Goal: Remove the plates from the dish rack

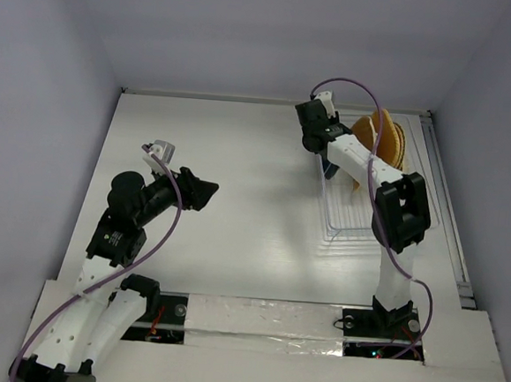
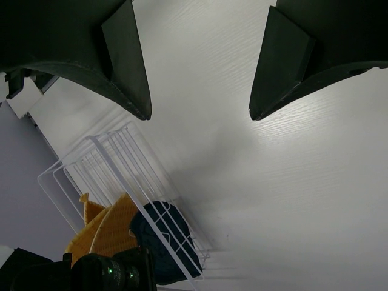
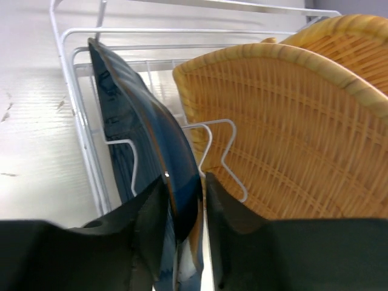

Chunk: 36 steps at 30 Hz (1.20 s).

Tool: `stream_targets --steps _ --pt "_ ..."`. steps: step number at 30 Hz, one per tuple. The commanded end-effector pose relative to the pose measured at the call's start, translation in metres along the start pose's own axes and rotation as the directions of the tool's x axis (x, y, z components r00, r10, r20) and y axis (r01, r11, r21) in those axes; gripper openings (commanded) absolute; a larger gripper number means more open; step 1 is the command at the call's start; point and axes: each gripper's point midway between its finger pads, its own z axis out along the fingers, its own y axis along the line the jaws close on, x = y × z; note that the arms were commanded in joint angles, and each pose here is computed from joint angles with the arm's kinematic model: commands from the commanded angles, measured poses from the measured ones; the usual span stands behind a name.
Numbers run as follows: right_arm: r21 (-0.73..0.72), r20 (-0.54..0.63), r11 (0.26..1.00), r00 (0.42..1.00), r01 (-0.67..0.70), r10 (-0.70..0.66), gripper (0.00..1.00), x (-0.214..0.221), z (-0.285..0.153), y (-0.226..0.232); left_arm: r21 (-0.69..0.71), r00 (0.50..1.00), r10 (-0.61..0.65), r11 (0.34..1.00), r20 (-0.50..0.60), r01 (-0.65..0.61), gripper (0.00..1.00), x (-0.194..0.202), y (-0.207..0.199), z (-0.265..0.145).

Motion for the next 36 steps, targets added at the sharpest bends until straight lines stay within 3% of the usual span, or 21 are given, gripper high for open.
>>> stream_targets --steps 1,5,11,19,30,36 --pt "0.06 0.041 0.998 0.999 -0.017 0.014 0.33 -0.021 -0.008 -0.017 0.041 0.996 0.044 0.998 0.071 -0.047 0.62 -0.026 -0.017 -0.005" --pt "0.067 0.057 0.998 0.998 -0.004 0.0 0.16 -0.027 -0.011 -0.022 0.04 0.996 0.044 0.998 0.073 -0.047 0.62 -0.027 -0.017 -0.005" --pt "0.08 0.075 0.996 0.996 0.05 -0.056 0.0 -0.034 -0.02 -0.017 0.036 0.996 0.041 0.998 0.075 -0.044 0.62 -0.027 -0.016 -0.005" --pt "0.155 0.106 0.986 0.991 0.059 -0.076 0.0 -0.055 -0.039 -0.035 0.035 0.996 0.043 0.998 0.08 -0.046 0.62 -0.027 -0.017 -0.006" --pt "0.198 0.205 0.979 0.979 -0.055 0.014 0.0 -0.089 -0.084 -0.075 0.032 0.996 0.047 0.998 0.081 -0.05 0.62 -0.028 -0.016 -0.006" --pt "0.125 0.25 0.983 0.963 -0.134 0.1 0.0 -0.098 -0.11 -0.091 0.035 0.996 0.048 0.998 0.077 -0.051 0.64 -0.027 -0.017 -0.006"
